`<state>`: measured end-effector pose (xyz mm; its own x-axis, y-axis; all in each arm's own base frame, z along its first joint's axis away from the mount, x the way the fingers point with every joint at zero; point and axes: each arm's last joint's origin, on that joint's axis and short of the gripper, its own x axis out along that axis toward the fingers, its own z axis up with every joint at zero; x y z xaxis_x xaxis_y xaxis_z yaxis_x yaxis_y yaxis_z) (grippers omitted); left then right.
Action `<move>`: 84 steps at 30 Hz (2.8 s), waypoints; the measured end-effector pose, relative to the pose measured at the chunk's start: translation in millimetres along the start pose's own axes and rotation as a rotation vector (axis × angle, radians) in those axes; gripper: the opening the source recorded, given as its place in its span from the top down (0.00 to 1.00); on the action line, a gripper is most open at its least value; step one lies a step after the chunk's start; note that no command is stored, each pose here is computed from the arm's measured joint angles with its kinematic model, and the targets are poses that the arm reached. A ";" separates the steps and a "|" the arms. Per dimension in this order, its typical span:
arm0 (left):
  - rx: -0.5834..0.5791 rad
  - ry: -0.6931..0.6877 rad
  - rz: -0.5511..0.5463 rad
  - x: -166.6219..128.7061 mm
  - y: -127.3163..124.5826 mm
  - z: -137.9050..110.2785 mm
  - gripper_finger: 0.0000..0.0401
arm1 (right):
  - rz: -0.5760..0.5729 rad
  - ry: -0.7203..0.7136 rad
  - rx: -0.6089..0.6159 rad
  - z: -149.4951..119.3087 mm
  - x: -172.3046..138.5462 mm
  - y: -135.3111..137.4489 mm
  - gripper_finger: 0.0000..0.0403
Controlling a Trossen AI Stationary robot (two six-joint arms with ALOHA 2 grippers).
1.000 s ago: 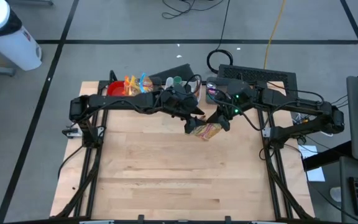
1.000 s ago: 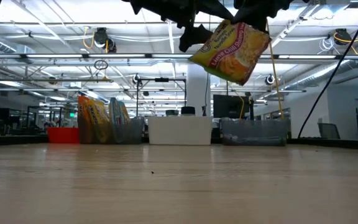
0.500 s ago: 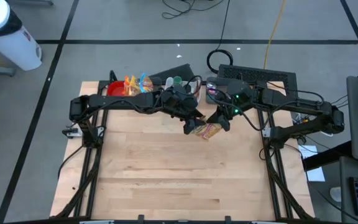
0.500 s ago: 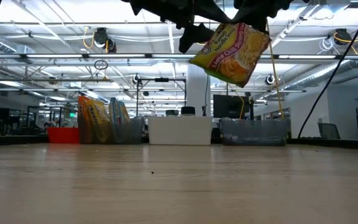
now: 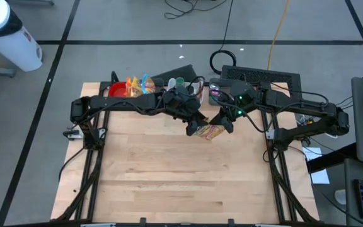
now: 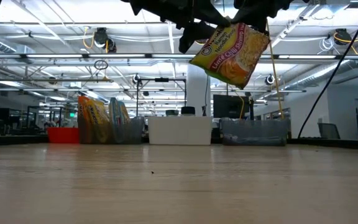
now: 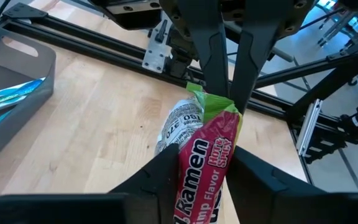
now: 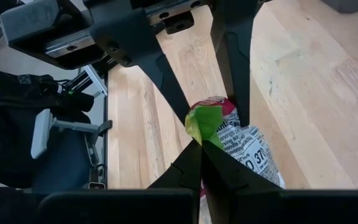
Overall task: Pick & Place Food Item
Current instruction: Put the green noodle pack into the left black bin
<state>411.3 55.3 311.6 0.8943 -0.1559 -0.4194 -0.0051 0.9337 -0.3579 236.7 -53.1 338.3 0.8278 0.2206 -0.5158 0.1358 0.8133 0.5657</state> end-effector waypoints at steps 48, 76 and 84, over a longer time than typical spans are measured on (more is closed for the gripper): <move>0.040 -0.016 -0.023 -0.5 -1.3 2.1 0.98 | 0.002 -0.008 -0.010 0.6 0.1 0.1 0.94; 0.043 -0.057 -0.106 -11.2 -5.4 11.5 0.99 | -0.035 0.054 -0.102 -15.0 -38.9 -5.4 0.46; 0.036 -0.086 -0.112 -16.8 0.7 17.2 0.99 | -0.034 0.048 -0.125 -14.4 -39.0 -5.2 0.57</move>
<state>404.0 64.1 332.8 0.9233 -0.2331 -0.3052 0.1114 0.9231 -0.3680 195.9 -58.1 346.2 0.7967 0.2145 -0.5650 0.0921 0.8809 0.4642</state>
